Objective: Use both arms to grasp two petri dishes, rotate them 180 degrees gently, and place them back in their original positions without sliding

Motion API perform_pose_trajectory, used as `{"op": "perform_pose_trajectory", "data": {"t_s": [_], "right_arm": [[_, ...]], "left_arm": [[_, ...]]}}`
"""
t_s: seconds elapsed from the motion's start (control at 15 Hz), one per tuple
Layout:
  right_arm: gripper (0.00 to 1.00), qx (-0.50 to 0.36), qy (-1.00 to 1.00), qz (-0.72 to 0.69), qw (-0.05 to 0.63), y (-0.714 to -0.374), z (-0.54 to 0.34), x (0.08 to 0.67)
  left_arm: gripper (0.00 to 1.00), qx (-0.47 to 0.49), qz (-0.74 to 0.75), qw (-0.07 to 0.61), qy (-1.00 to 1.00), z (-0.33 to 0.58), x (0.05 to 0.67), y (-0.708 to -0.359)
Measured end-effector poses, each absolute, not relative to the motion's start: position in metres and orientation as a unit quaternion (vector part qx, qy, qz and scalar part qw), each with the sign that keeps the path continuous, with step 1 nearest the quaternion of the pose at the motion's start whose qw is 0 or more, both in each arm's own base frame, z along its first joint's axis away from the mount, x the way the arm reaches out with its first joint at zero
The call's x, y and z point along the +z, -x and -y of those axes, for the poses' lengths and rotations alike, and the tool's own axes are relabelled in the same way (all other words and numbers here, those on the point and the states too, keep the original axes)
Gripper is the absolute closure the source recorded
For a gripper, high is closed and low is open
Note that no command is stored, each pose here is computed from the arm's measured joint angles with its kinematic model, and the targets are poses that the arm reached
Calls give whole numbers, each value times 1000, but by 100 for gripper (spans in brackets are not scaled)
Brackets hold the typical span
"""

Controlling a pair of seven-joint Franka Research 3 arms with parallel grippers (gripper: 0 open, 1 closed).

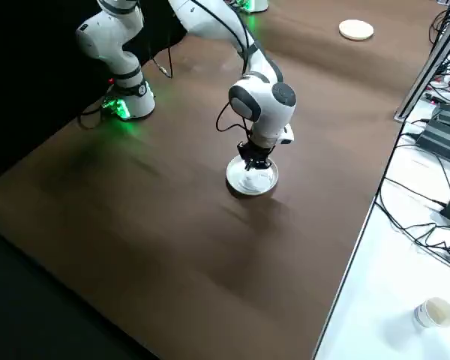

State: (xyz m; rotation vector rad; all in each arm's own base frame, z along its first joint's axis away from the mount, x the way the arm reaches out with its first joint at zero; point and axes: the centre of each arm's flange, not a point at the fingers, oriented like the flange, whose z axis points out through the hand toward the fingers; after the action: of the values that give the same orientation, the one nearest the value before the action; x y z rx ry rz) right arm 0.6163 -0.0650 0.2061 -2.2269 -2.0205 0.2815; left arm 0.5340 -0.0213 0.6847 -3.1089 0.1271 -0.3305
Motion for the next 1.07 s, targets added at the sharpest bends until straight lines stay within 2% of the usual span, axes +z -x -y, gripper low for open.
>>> {"op": "perform_pose_trajectory", "data": {"t_s": [0.07, 0.2, 0.27, 0.53, 0.73, 0.93, 1.07], "right_arm": [[94, 94, 737, 667, 61, -616, 66, 206], [81, 96, 737, 666, 63, -615, 67, 205], [63, 100, 737, 665, 68, -613, 68, 204], [26, 109, 735, 665, 78, -617, 70, 216], [1, 106, 738, 662, 76, -643, 70, 267], [0, 62, 785, 614, 62, -674, 69, 347], [0, 25, 824, 561, 78, -684, 65, 380]], "left_arm": [[0, -108, -40, 6, 993, 20, 695, -528], [0, -113, -38, 6, 993, 18, 714, -517], [0, -110, -36, 5, 993, 17, 726, -508], [0, -91, -7, 0, 996, 16, 731, -500], [0, -84, 4, -2, 996, 10, 706, -513], [0, -77, 11, -3, 997, 2, 680, -523], [0, -78, 10, -3, 997, 3, 675, -524]]}}
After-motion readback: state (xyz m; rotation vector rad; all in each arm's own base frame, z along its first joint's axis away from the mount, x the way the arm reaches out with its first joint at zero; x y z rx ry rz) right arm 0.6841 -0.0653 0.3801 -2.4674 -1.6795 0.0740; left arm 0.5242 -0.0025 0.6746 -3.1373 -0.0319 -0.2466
